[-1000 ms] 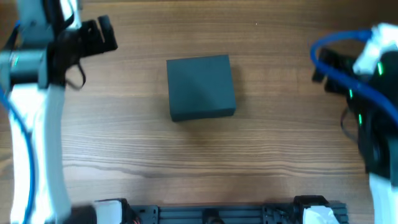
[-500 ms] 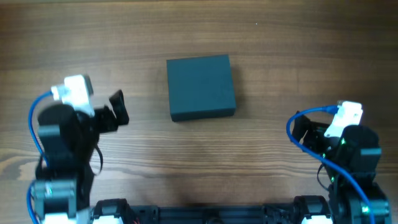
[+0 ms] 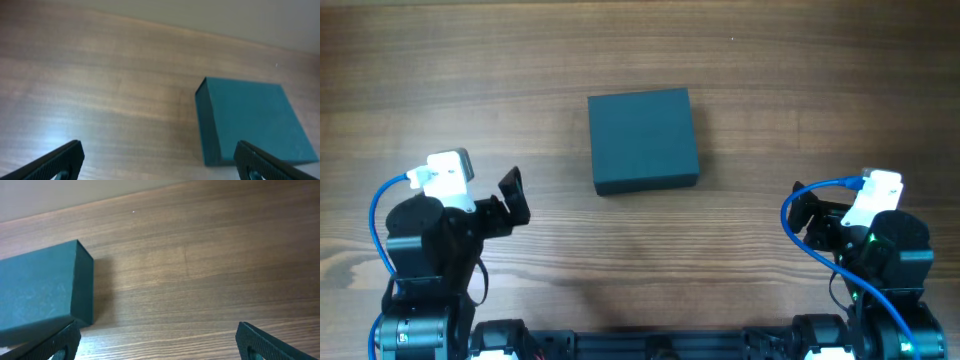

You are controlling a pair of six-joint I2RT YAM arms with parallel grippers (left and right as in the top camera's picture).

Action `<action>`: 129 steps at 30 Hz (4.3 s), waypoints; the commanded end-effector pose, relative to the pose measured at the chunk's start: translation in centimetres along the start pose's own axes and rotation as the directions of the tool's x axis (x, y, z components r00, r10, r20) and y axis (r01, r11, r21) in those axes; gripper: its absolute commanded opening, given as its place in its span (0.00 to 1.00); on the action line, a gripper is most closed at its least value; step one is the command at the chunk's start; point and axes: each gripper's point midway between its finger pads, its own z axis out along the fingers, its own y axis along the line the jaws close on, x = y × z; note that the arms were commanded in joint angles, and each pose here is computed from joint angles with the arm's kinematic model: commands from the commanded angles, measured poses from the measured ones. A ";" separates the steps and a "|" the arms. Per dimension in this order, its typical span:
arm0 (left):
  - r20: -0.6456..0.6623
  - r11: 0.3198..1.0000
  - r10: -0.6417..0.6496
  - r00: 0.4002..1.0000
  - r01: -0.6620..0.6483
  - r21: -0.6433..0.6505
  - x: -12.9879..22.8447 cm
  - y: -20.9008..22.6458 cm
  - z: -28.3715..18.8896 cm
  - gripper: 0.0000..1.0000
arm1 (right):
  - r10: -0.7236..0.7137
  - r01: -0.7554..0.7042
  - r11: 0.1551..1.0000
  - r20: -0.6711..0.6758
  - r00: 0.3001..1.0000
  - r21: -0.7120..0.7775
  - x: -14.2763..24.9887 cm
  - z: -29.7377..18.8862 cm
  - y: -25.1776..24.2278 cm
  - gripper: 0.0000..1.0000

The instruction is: Pack container

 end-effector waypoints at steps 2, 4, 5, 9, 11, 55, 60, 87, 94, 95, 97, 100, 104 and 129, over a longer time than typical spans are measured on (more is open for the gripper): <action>-0.058 1.000 -0.017 0.998 0.016 -0.020 1.6 0.4 0.1 1.00 | 0.000 0.000 1.000 0.003 1.000 -0.030 0.0 -0.1 0.5 1.00; -0.080 1.000 -0.018 0.997 0.016 -0.024 2.1 0.5 0.1 1.00 | 0.000 0.000 1.000 0.003 1.000 -0.030 0.0 -0.1 0.5 1.00; -0.090 1.000 -0.019 0.996 0.017 -0.026 2.4 0.6 0.1 1.00 | 0.000 0.000 1.000 0.002 1.000 -0.030 0.1 -0.1 0.5 1.00; -0.110 0.999 -0.020 0.994 0.017 -0.030 2.8 0.6 0.0 1.00 | 0.000 0.000 1.000 0.003 1.000 -0.030 0.0 -0.1 0.5 1.00; -0.110 0.999 -0.020 0.994 0.017 -0.030 2.8 0.6 0.0 1.00 | -0.004 0.004 1.000 0.002 1.000 -0.021 0.1 -0.1 0.4 1.00; -0.109 0.999 -0.020 0.994 0.017 -0.030 2.8 0.6 0.0 1.00 | -0.160 0.252 0.962 0.541 0.825 -0.100 3.1 4.3 2.0 1.00; -0.109 0.999 -0.020 0.994 0.017 -0.030 2.8 0.6 0.0 1.00 | -0.160 0.252 0.962 0.542 0.825 -0.100 3.1 4.3 2.0 1.00; 0.018 0.996 0.031 0.999 -0.032 0.081 5.1 -0.9 -4.5 1.00 | -0.160 0.252 0.962 0.542 0.825 -0.100 3.1 4.3 2.0 1.00; 0.333 0.989 0.030 0.943 -0.075 0.125 4.3 -1.1 -1.4 1.00 | -0.160 0.252 0.962 0.542 0.825 -0.100 3.1 4.3 2.0 1.00; 0.379 0.989 0.037 0.925 -0.090 0.121 3.8 -1.1 -0.9 1.00 | -0.160 0.253 0.962 0.542 0.825 -0.100 3.1 4.3 2.0 1.00; 0.453 0.989 0.053 0.890 -0.110 0.101 3.0 -0.9 -0.1 1.00 | -0.160 0.252 0.962 0.542 0.825 -0.100 3.1 4.3 2.0 1.00; 0.536 0.996 0.043 0.843 -0.077 0.040 3.2 0.6 1.8 1.00 | -0.160 0.252 0.962 0.542 0.825 -0.100 3.1 4.3 2.0 1.00; 0.536 0.997 0.043 0.843 -0.067 0.026 4.9 1.2 3.1 1.00 | -0.160 0.252 0.962 0.542 0.825 -0.100 3.1 4.3 2.0 1.00; 0.442 0.988 0.043 0.896 -0.103 0.113 8.0 -0.4 4.8 1.00 | -0.160 0.252 0.962 0.542 0.825 -0.100 3.1 4.3 2.0 1.00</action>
